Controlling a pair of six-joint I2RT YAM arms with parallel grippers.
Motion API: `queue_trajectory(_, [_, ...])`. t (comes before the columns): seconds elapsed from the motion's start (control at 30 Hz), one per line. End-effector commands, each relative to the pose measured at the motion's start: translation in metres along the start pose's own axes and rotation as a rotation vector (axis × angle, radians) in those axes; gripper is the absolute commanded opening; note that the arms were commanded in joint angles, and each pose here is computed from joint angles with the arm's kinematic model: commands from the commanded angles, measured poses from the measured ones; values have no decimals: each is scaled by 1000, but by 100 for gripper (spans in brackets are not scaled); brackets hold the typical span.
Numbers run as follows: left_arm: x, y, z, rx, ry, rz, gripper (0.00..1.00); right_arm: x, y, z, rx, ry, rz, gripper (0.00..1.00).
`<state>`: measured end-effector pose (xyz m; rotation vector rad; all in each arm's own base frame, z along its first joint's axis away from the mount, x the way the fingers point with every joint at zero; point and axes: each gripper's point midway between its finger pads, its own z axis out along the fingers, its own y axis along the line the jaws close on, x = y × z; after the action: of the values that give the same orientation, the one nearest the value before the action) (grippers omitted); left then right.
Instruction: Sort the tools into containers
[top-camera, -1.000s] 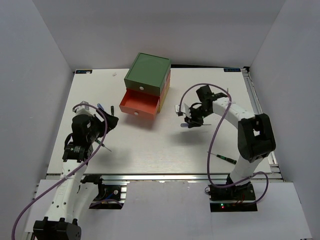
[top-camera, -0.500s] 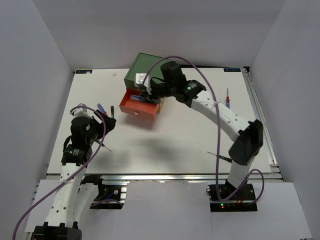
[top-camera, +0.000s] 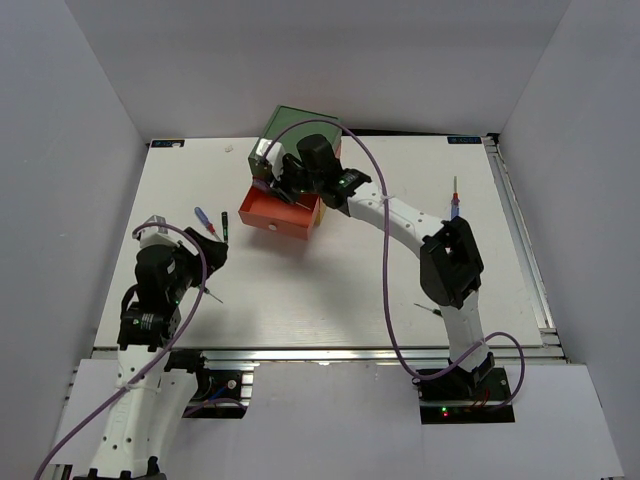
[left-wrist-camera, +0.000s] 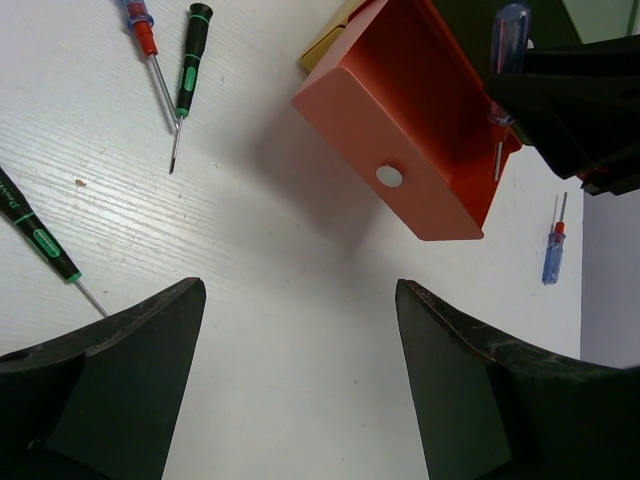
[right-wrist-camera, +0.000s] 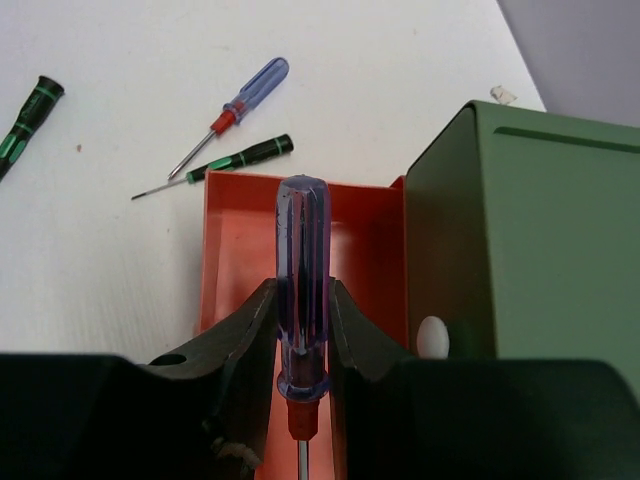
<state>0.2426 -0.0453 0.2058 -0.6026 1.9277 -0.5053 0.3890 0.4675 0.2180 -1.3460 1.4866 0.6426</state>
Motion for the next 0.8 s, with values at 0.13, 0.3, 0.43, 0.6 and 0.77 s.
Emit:
queue_trajectory(0.13, [-1,4,-1,-25,-2,-8,88,-29,-15,0,103,-114,-35,9])
queue_trajectory(0.3, [2,5,2,-32,8,-15,88,-11,-7,1,102,-84,0,29])
queue_trajectory(0.43, [4,7,7,-49,27,-25,87,-6,0,-4,89,-70,6,53])
queue_trajectory(0.6, [0,14,20,-110,38,-21,86,-19,5,-16,63,-89,0,58])
queue_trajectory(0.77, [-9,16,35,-171,54,-14,84,-51,30,-47,-79,-122,-37,58])
